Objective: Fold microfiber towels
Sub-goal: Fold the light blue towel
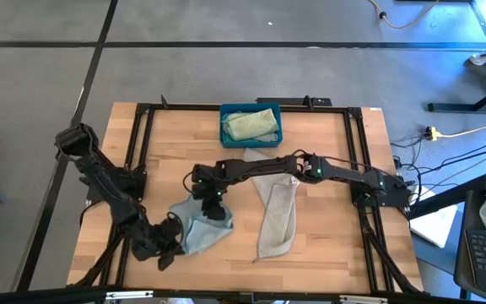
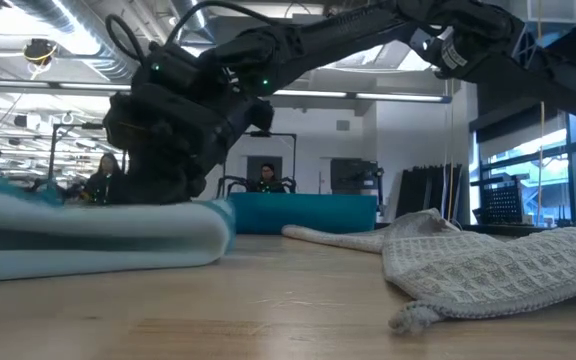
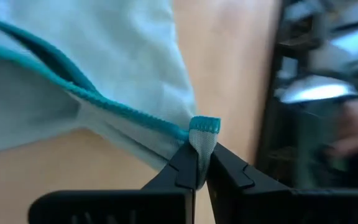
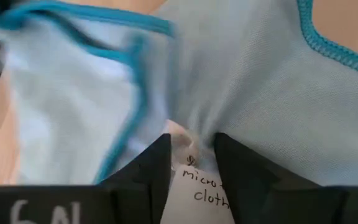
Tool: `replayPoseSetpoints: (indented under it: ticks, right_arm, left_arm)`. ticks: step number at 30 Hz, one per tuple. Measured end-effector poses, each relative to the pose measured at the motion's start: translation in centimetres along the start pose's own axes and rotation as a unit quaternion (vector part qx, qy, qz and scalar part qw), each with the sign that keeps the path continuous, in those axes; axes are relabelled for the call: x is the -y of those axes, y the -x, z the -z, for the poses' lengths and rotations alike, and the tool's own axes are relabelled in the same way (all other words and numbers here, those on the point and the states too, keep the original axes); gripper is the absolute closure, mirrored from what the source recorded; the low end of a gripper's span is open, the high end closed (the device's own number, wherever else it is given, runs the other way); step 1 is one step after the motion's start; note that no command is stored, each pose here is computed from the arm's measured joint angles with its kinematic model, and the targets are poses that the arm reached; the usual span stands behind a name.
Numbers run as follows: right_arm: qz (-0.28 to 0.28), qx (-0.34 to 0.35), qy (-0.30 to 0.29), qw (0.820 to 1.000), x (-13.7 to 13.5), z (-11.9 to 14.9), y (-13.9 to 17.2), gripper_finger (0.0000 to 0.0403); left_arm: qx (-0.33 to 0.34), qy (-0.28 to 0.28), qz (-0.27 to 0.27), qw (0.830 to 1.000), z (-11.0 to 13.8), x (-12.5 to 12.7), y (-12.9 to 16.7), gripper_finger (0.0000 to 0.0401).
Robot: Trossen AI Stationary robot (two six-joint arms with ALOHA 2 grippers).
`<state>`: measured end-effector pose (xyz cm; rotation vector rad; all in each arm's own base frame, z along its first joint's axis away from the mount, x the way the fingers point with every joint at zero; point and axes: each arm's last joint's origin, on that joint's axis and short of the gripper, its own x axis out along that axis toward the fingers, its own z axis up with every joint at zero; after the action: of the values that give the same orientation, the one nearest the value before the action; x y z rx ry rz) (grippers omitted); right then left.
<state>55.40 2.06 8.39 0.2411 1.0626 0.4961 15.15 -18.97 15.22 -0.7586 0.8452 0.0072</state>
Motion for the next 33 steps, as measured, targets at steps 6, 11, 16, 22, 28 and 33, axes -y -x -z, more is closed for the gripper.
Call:
replayPoseSetpoints:
  ticks: [6, 11, 16, 22, 28, 33]
  right_arm:
    - [0.009, 0.017, -0.019, 1.000, -1.3, -0.5, -0.8, 0.0270]
    - [0.021, 0.040, 0.005, 0.999, -2.0, -0.9, -1.4, 0.0270]
    - [0.039, 0.046, 0.037, 0.998, -1.7, -1.1, -1.0, 0.0270]
    - [0.048, 0.052, 0.148, 0.987, -2.4, -2.0, 0.8, 0.0270]
    - [0.067, 0.041, 0.215, 0.973, -3.0, -2.4, 2.6, 0.0269]
    - [0.079, 0.033, 0.237, 0.968, -2.9, -2.5, 3.0, 0.0269]
  left_arm:
    - [-0.020, -0.002, 0.040, 0.999, 0.9, 0.9, 0.7, 0.0373]
    - [-0.027, -0.008, 0.046, 0.999, 1.4, 1.0, 0.8, 0.0370]
    - [-0.027, 0.009, 0.056, 0.998, 1.3, 1.2, 0.9, 0.0373]
    - [-0.034, 0.009, 0.066, 0.997, 1.3, 1.4, 0.9, 0.0373]
    - [-0.012, -0.013, 0.062, 0.998, 1.1, 1.4, 0.8, 0.0373]
    - [0.042, -0.045, 0.014, 0.998, 0.0, 0.6, 0.4, 0.0373]
